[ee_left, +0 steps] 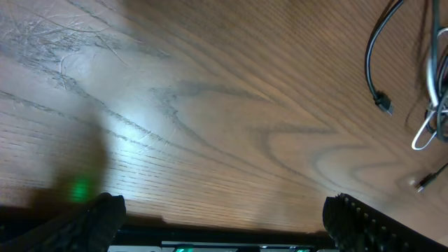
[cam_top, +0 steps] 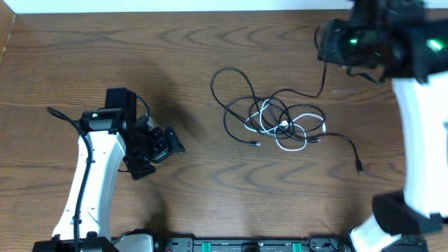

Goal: Untangle cables

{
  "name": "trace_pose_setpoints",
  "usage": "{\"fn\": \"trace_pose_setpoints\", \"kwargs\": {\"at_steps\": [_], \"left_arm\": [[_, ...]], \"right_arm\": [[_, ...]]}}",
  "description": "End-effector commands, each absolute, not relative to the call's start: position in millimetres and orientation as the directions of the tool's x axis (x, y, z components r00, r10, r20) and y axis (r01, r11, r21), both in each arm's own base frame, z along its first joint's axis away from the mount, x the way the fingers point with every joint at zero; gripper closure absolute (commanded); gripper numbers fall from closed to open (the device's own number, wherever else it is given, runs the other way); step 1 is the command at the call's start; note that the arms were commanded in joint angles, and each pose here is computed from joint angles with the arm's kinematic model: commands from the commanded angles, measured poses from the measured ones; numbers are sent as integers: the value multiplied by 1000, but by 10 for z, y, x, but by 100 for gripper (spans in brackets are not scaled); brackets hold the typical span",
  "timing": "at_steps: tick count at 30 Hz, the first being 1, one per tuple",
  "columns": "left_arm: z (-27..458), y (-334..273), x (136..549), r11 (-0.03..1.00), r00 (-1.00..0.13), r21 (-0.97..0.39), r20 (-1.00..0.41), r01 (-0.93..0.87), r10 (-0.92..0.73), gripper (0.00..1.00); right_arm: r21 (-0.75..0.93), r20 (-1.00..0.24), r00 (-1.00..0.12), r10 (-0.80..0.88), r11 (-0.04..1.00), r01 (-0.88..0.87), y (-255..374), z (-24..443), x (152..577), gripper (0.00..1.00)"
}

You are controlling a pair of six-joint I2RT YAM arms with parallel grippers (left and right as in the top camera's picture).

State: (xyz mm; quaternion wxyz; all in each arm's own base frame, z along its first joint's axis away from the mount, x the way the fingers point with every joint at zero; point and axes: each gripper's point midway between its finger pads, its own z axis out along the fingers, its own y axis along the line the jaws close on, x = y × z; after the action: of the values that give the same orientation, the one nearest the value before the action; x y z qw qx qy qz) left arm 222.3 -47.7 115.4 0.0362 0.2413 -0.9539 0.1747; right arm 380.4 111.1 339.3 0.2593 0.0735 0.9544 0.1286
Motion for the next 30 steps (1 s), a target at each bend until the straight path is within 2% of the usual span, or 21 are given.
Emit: {"fn": "trace_pose_setpoints", "kwargs": {"at_steps": [1, 4, 5, 6, 7, 8, 9, 10, 18, 21, 25, 30], "left_arm": [[1141, -480, 2202, 815, -873, -314, 168, -487, -457, 5], [1140, -480, 2195, 815, -873, -312, 171, -488, -457, 5], [1140, -480, 2195, 815, -873, -312, 171, -488, -457, 5], [1140, -480, 2195, 815, -873, -312, 171, -488, -457, 5], [1141, -480, 2196, 815, -873, -313, 170, -488, -457, 5], [1140, -480, 2196, 815, -873, -312, 170, -488, -457, 5], [1140, -480, 2196, 815, -873, -312, 170, -488, -457, 4], [1140, -480, 2196, 815, -873, -312, 170, -488, -457, 4], [1140, -480, 2196, 815, -873, -313, 170, -488, -457, 5], [1140, -478, 2206, 815, -874, -314, 166, -487, -457, 5], [1140, -478, 2212, 815, -874, -315, 164, -486, -458, 5], [1140, -480, 2205, 815, -874, -314, 166, -486, -457, 5]], "right_arm": [[163, -358, -918, 172, 979, 120, 1023, 2912, 3861, 99], [119, -250, -957, 144, 986, 117, 1035, 2598, 3852, 99], [108, -223, -966, 127, 989, 105, 1040, 2521, 3847, 91], [97, -184, -977, 103, 992, 86, 1054, 2419, 3834, 71], [93, -156, -984, 83, 993, 69, 1071, 2349, 3822, 43], [83, -125, -990, 66, 995, 56, 1074, 2275, 3806, 29], [75, -102, -993, 58, 996, 50, 1080, 2218, 3793, 11], [66, -88, -995, 55, 997, 49, 1085, 2163, 3802, 1], [31, -60, -997, 39, 999, 38, 1091, 2002, 3853, 1], [67, -41, -997, -60, 996, -63, 1184, 1978, 3818, 1], [36, -14, -996, -88, 995, -89, 1206, 1894, 3764, 1], [9, 75, -991, -110, 994, -110, 1240, 1551, 3633, 1]]}}
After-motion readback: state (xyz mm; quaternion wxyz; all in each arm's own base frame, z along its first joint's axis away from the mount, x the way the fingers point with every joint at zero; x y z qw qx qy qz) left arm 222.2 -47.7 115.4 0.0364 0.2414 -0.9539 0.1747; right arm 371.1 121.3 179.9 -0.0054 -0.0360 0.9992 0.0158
